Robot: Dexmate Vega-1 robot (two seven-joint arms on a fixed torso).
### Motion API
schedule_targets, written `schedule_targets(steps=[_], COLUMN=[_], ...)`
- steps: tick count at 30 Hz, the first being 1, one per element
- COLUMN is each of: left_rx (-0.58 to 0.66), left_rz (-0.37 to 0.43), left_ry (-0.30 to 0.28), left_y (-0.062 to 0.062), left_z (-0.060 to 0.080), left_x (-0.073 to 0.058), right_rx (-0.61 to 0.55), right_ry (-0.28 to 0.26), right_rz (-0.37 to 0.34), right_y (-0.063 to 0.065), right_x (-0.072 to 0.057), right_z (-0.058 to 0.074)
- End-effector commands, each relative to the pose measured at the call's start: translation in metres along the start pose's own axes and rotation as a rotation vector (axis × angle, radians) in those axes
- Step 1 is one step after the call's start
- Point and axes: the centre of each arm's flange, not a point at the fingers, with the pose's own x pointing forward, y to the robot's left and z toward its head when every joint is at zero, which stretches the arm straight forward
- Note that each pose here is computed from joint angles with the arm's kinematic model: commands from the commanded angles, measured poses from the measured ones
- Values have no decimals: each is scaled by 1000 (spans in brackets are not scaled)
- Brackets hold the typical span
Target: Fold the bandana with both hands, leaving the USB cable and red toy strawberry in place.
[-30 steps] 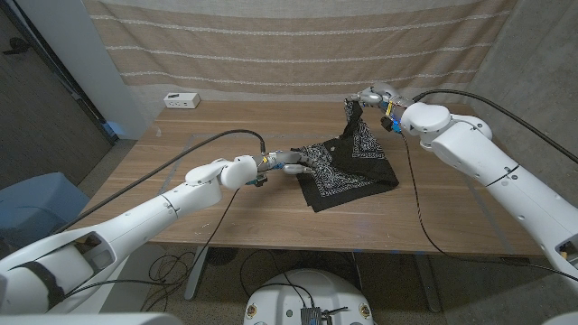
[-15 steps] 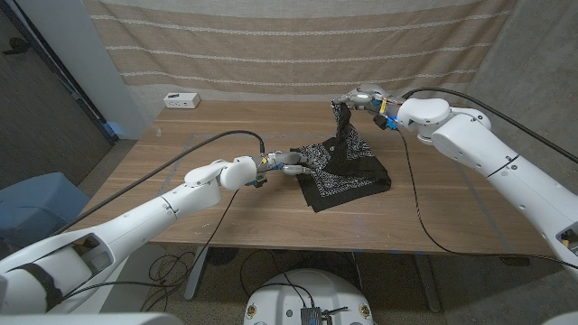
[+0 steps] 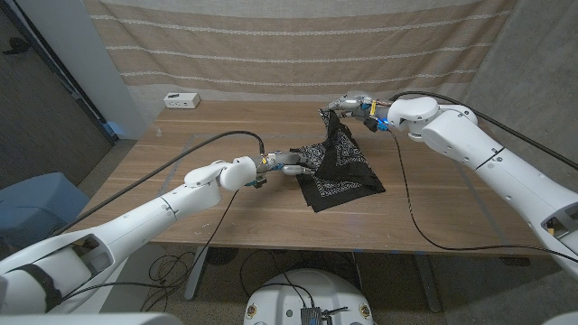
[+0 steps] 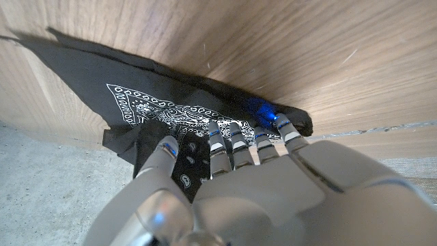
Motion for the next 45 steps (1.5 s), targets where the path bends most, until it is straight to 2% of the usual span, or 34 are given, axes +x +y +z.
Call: schedule_targets(steps=[1, 4, 13, 22, 25, 27, 38, 45], left_rx=[-4, -5, -1, 4, 3, -4, 15, -9], left_rz=[5, 6, 4, 11, 17, 54, 401, 549], left_ry=[3, 4, 3, 1, -3, -24, -130, -217], left_y=[-1, 0, 0, 2, 4, 6, 28, 37], left_z=[-2, -2, -2, -1, 0, 2, 19, 30], left_x=[-1, -2, -2, -1, -3, -7, -45, -65], right_rx=[19, 13, 27, 109, 102, 96, 75, 85], right_ry=[18, 21, 67, 47, 47, 47, 46, 37], right_rz=[18, -4, 47, 82, 68, 54, 14, 3], right_y=[12, 14, 16, 13, 11, 11, 10, 11], right_x=[19, 22, 29, 28, 26, 26, 22, 17], right_z=[-6, -9, -24, -29, -29, -29, -27, -26])
